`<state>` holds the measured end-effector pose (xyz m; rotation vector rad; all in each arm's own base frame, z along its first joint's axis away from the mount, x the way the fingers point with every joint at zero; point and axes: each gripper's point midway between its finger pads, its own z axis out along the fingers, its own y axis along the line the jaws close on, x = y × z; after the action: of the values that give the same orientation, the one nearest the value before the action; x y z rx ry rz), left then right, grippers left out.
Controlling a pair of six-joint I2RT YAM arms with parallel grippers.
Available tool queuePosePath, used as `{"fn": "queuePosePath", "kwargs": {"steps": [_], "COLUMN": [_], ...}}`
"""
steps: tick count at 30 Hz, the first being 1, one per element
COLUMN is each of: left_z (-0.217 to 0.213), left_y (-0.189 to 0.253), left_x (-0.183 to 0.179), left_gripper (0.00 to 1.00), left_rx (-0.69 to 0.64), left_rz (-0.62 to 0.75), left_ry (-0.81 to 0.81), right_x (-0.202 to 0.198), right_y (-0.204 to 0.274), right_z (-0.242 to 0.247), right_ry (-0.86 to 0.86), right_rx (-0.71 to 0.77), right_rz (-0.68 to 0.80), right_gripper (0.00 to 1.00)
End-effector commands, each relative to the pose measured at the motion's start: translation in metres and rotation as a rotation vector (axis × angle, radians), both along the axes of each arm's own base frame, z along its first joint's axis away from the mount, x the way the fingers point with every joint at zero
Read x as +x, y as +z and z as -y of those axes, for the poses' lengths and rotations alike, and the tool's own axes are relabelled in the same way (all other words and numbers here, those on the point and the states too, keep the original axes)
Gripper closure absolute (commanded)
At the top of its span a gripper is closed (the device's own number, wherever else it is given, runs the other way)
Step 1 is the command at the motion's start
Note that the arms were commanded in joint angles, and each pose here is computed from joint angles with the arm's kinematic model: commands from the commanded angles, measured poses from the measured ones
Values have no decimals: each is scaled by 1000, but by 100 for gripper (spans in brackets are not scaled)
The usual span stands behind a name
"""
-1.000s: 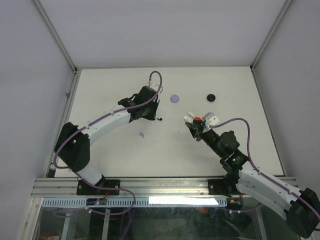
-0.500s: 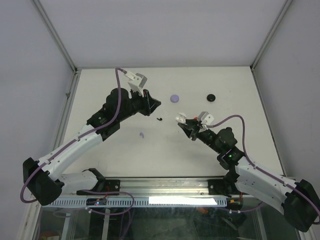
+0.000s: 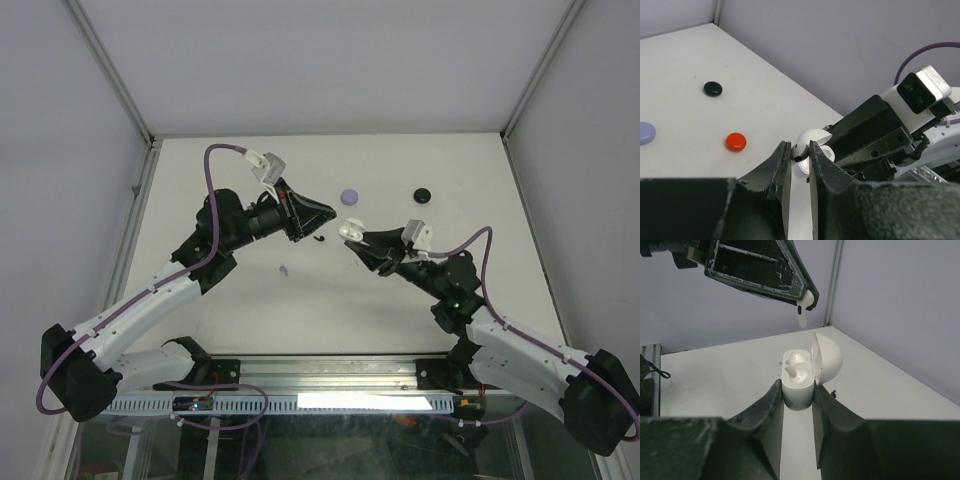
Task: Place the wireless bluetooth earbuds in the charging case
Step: Place the earbud in the charging case.
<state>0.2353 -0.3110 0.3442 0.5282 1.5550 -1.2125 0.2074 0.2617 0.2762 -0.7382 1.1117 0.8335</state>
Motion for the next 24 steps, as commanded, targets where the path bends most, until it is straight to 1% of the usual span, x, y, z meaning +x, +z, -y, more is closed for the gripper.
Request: {"fn": "queuePosePath", "kwargs": {"steps": [1, 4, 8, 17, 24], "left_z": [-1, 1, 2, 9, 17], "left_y": [41, 38, 42, 45, 32], "left_x": [-20, -22, -30, -42, -40], "left_gripper": [91, 91, 92, 92, 93], "left_rx": [-150, -172, -215, -251, -237], "left_rz": [63, 35, 29, 9, -25], "left_ry": [-77, -88, -113, -172, -163], "right_x": [-14, -15, -13, -3, -1], "right_y": [53, 54, 54, 44, 46], "right_z": [-3, -2, -3, -2, -2], "right_ry": [70, 74, 68, 23, 13], "right_rx": [135, 147, 147, 133, 145], "right_rz": [96, 101, 103, 97, 101], "right_gripper": [95, 95, 95, 96, 96]}}
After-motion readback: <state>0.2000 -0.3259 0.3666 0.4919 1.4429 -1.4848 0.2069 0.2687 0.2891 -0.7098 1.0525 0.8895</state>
